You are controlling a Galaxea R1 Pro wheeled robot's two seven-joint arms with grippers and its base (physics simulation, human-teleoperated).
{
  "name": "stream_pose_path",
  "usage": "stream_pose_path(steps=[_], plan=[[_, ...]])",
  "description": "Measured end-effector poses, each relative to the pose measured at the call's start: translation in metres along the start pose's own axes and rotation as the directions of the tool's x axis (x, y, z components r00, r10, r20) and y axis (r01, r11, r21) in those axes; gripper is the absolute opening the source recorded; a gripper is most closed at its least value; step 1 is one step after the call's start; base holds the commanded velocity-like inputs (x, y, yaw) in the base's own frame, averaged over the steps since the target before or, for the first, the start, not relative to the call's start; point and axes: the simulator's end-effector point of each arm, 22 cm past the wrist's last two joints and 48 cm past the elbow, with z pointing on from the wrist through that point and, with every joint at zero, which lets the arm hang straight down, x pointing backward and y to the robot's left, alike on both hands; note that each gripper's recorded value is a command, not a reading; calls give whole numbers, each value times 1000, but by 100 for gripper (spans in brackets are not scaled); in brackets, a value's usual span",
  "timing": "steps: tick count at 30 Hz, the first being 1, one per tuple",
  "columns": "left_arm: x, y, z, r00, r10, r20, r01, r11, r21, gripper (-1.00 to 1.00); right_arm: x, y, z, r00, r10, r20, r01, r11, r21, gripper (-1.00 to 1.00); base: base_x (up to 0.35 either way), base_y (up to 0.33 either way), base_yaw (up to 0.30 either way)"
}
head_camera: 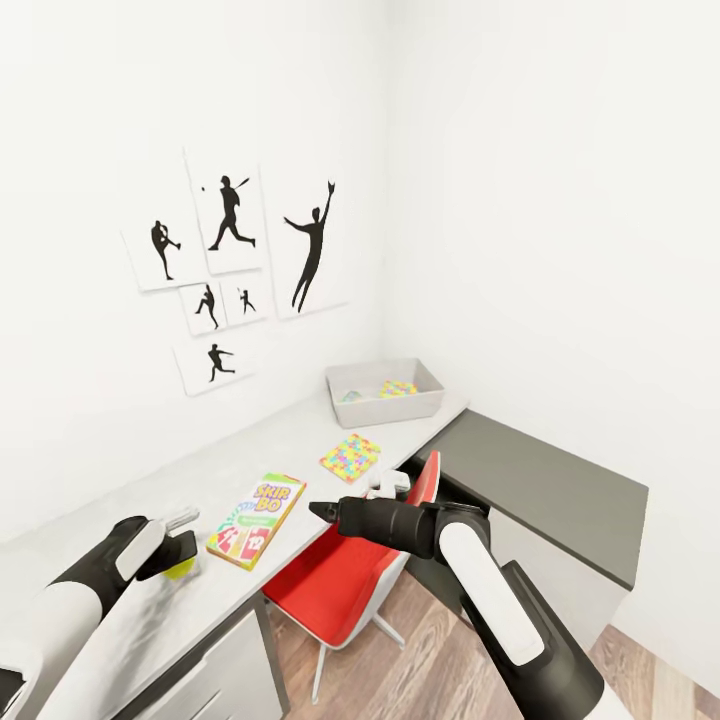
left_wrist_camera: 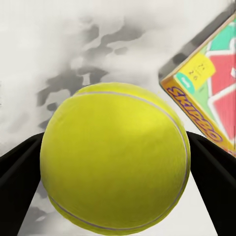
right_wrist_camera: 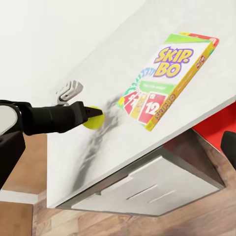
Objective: Put all the toys in the child's room - the three board games (two on the bed and one on the table), the two jigsaw puzzles on the table, and the tennis ball on the table - inside the toy box on the table in the child's room.
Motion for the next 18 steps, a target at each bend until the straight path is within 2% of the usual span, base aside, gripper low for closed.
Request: stream_pose_path(steps=[4,8,18], plan=[[-4,-1,-4,999,-34,-2,34,999,16,-100,-2,2,-2,1000,-3,6,3,1000,-1,100,0,0,0],[-16,-10,-16,997,-72,-5,72,995,62,-100,-4,4,-4,1000,-7,13,7,1000,-1,100,0,0,0],[-45,-9,-43,994,-111,19,108,987,116,-100,-9,9,-9,1000,-16,27,16,1000,-3,100,0,0,0]])
